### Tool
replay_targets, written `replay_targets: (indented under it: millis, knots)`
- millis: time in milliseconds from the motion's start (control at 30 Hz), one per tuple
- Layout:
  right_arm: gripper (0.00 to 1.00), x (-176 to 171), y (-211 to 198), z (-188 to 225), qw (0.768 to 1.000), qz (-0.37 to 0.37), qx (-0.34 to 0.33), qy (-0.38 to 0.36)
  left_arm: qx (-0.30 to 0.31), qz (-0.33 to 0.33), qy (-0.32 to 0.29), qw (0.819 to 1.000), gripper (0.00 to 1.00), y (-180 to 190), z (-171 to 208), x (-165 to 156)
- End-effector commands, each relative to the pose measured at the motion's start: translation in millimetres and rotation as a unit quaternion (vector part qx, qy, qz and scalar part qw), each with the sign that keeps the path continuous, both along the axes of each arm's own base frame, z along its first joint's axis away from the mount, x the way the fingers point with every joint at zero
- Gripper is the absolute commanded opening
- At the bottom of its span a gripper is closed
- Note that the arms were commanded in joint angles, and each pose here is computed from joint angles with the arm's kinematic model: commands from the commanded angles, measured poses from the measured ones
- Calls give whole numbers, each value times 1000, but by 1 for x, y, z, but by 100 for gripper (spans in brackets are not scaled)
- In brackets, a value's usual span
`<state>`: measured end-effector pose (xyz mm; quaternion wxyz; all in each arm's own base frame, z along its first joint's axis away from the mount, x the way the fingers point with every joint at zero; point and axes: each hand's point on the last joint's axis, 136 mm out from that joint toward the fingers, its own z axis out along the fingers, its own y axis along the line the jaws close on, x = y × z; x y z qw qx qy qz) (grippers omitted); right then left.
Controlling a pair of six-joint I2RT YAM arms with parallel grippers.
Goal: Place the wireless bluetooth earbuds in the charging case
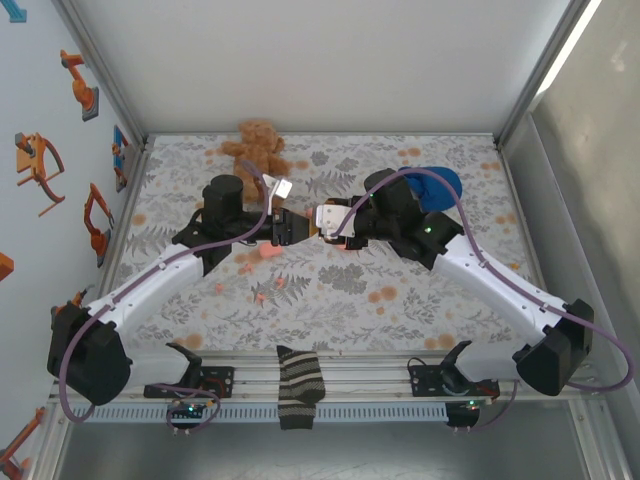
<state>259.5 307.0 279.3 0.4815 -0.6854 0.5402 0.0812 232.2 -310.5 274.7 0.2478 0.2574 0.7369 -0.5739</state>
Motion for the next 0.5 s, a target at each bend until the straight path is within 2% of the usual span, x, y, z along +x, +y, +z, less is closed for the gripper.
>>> replay_targets:
  millis: [0, 233, 367, 467]
  knots:
    - [38, 3, 3, 16, 1000, -5, 10, -15, -10, -20, -16, 1000, 40, -4, 12, -4]
    - [40, 3, 6, 13, 1000, -2, 8, -11, -11, -19, -19, 1000, 29, -4, 13, -3]
    - [42, 5, 8, 11, 1000, -1, 6, -7, -11, -18, -24, 999, 26, -4, 13, -4]
    - [47, 4, 10, 13, 1000, 2, 9, -3, -10, -11, -37, 999, 24, -2, 15, -3]
